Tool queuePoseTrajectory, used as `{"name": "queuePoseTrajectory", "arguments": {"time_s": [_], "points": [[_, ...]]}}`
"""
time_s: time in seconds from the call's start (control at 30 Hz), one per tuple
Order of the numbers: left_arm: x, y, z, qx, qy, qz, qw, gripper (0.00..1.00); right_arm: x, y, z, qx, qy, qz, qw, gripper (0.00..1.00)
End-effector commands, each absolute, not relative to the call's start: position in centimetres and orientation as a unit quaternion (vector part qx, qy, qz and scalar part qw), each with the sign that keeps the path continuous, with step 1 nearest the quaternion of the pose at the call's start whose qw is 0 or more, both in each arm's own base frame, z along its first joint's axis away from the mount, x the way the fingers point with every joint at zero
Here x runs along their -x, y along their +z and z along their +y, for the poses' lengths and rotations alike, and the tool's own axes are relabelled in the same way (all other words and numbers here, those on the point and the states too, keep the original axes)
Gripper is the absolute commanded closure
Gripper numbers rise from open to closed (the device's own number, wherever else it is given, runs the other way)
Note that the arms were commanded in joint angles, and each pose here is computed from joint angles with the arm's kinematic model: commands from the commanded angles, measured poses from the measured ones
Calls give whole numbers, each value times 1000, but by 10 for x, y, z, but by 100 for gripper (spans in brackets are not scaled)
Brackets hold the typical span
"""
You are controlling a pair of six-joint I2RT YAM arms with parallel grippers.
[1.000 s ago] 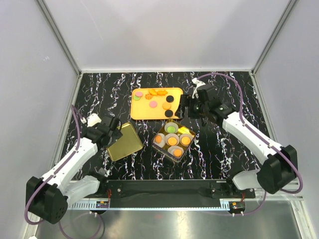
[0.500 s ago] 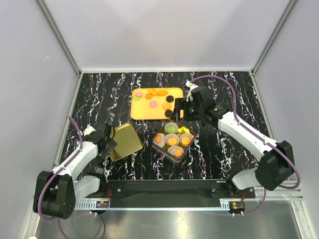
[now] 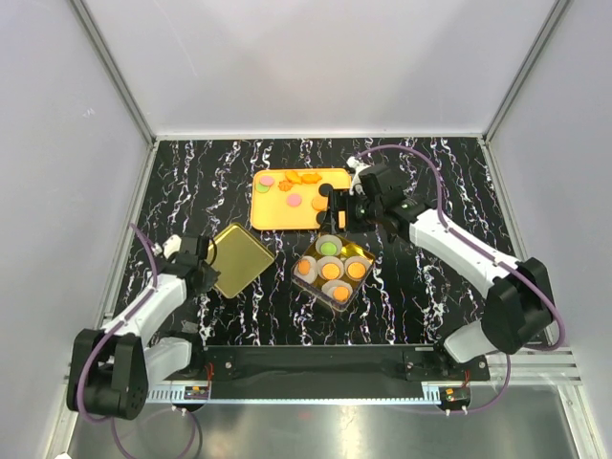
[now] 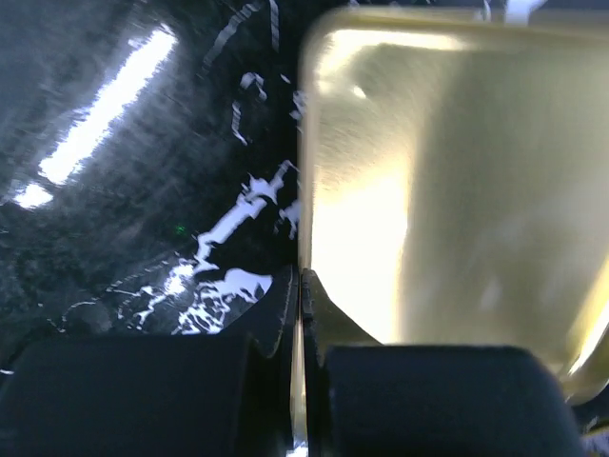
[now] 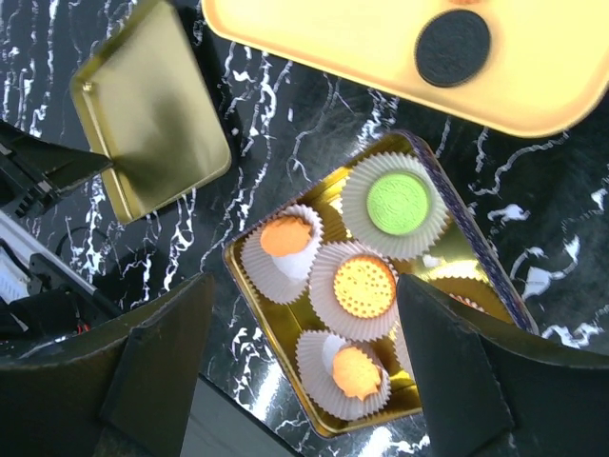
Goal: Pack the cookies
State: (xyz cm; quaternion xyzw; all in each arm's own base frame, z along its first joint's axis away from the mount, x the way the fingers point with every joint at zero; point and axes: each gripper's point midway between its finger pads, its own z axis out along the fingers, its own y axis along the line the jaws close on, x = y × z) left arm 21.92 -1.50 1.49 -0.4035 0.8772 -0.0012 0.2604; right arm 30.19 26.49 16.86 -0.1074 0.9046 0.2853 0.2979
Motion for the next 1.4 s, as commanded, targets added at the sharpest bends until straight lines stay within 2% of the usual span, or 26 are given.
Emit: {"name": "queuePoseTrajectory", "arguments": {"time_s": [0.0, 0.2, 0.43, 0.63, 1.13, 1.27, 1.37], "points": [[-224, 28, -24, 375, -36, 883, 279, 100, -309, 198, 292, 144, 326, 876, 323, 15], [-231, 69, -25, 351, -58, 877, 322, 100, -312, 204, 332, 200, 352, 861, 309, 15], [-226, 97, -30, 335, -85, 873, 345, 100, -330, 182, 378, 238, 378, 858, 255, 15], [-224, 117, -40, 313, -117, 873, 355, 100, -325, 180, 407, 262, 446, 831, 207, 14], [-233, 154, -64, 266, -187, 870, 371, 100, -312, 178, 430, 259, 486, 818, 165, 14], [-237, 161, -72, 252, -207, 868, 373, 100, -312, 180, 435, 255, 492, 818, 156, 16], [-238, 164, -79, 241, -222, 868, 373, 100, -313, 180, 435, 246, 490, 823, 150, 25]]}}
